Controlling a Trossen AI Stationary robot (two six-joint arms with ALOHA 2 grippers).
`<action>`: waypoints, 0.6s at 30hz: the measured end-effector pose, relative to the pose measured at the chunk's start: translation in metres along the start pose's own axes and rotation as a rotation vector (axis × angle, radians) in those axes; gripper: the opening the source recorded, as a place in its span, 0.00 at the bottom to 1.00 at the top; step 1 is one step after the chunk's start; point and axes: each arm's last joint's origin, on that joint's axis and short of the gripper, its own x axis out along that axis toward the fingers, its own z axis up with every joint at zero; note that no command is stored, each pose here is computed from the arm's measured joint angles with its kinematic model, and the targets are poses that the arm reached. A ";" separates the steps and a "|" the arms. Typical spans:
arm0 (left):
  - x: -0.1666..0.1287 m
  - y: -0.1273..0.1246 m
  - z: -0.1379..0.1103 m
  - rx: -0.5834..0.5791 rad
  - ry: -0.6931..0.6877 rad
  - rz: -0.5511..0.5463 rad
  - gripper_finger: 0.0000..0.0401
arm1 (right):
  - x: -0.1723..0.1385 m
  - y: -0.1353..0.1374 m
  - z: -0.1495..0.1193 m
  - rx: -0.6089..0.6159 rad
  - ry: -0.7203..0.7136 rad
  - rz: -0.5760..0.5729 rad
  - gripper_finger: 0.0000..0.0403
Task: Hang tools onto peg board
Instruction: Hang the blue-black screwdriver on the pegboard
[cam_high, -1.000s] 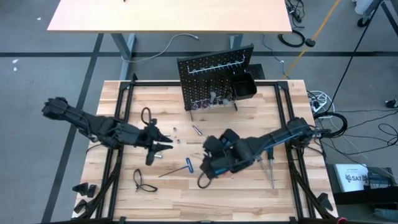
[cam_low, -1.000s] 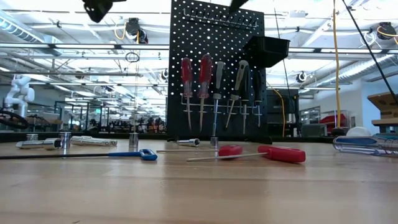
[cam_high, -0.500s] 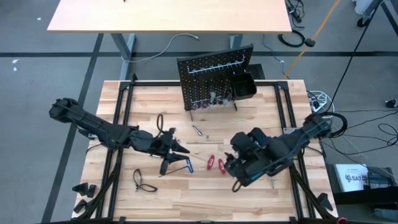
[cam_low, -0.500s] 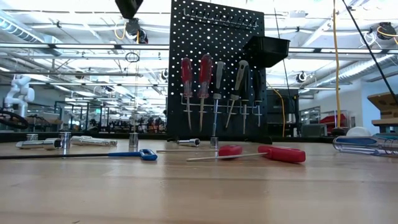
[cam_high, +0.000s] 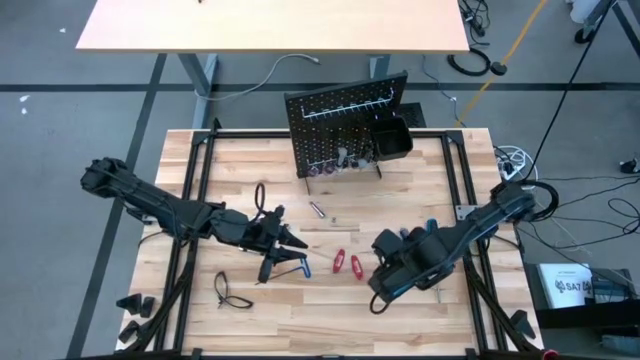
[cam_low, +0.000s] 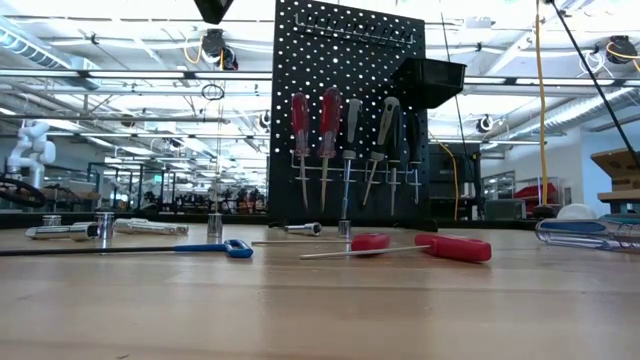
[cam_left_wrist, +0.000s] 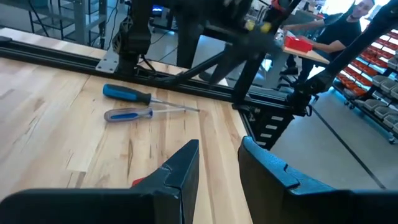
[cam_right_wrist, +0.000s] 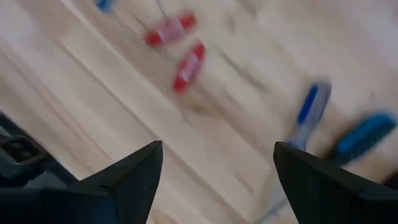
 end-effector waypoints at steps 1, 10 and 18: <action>0.000 0.000 0.000 0.000 0.000 0.000 0.28 | 0.008 -0.003 -0.003 0.026 0.036 -0.014 0.74; 0.000 0.000 0.000 0.001 0.001 0.001 0.28 | 0.069 -0.072 -0.036 0.345 0.082 -0.028 0.74; 0.000 0.000 0.000 -0.005 0.001 0.002 0.28 | 0.104 -0.132 -0.062 0.588 0.055 -0.192 0.74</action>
